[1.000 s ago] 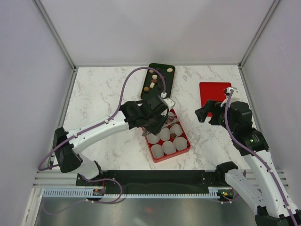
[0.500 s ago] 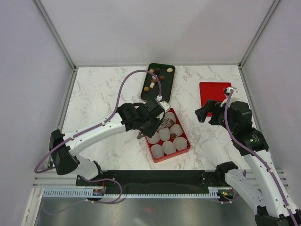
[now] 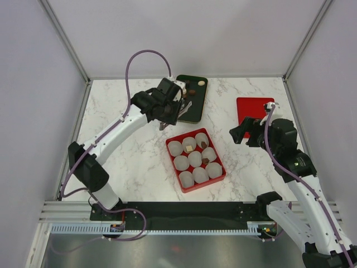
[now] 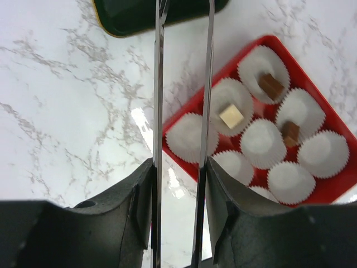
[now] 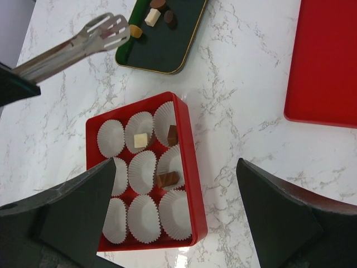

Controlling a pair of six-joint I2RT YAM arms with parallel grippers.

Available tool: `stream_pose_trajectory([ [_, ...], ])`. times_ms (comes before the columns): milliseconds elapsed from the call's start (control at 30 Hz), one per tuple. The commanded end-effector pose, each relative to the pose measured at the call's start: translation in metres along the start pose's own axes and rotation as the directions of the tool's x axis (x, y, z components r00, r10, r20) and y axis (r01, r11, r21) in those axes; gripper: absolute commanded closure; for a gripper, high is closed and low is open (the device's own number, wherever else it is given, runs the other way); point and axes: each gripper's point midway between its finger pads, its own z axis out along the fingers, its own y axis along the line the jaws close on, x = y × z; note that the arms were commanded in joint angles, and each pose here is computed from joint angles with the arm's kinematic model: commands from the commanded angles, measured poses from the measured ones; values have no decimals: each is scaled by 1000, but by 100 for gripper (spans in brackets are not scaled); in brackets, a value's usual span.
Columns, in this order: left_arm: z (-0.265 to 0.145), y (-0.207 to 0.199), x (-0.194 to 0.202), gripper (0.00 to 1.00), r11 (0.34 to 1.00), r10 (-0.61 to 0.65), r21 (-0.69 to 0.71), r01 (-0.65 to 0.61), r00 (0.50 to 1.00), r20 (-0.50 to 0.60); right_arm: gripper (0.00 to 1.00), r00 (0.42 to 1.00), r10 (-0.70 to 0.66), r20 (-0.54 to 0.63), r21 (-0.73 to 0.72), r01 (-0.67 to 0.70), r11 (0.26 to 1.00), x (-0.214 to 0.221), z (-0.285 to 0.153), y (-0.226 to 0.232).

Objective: Pack the chocolate

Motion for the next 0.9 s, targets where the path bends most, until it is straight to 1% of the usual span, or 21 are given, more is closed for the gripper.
stream_pose_trajectory([
  [0,22,21,-41,54,999,-2,-42,5,997,75,2,1000,13,21,-37,-12,999,-5,5,7],
  [67,37,32,-47,54,997,-1,-78,7,998,68,2,999,24,27,-45,-22,999,-7,7,9],
  [100,40,32,-55,54,997,-1,-82,7,997,81,2,999,26,26,-50,-25,998,-7,7,10],
  [133,56,33,-54,54,996,6,-92,-1,998,56,2,999,26,27,-56,-24,998,-8,9,11],
  [300,91,33,-62,54,995,-5,-95,8,999,40,2,999,24,27,-56,-23,998,-10,11,11],
  [333,102,32,-59,54,995,-7,-97,10,1000,23,2,999,25,28,-53,-24,998,-10,12,11],
  [567,143,30,-48,54,995,-20,-100,18,999,-27,2,1000,20,23,-33,-19,999,-5,15,5],
  [867,166,32,-47,53,995,-29,-97,25,999,-34,2,1000,16,19,-23,-16,1000,-6,19,3],
])
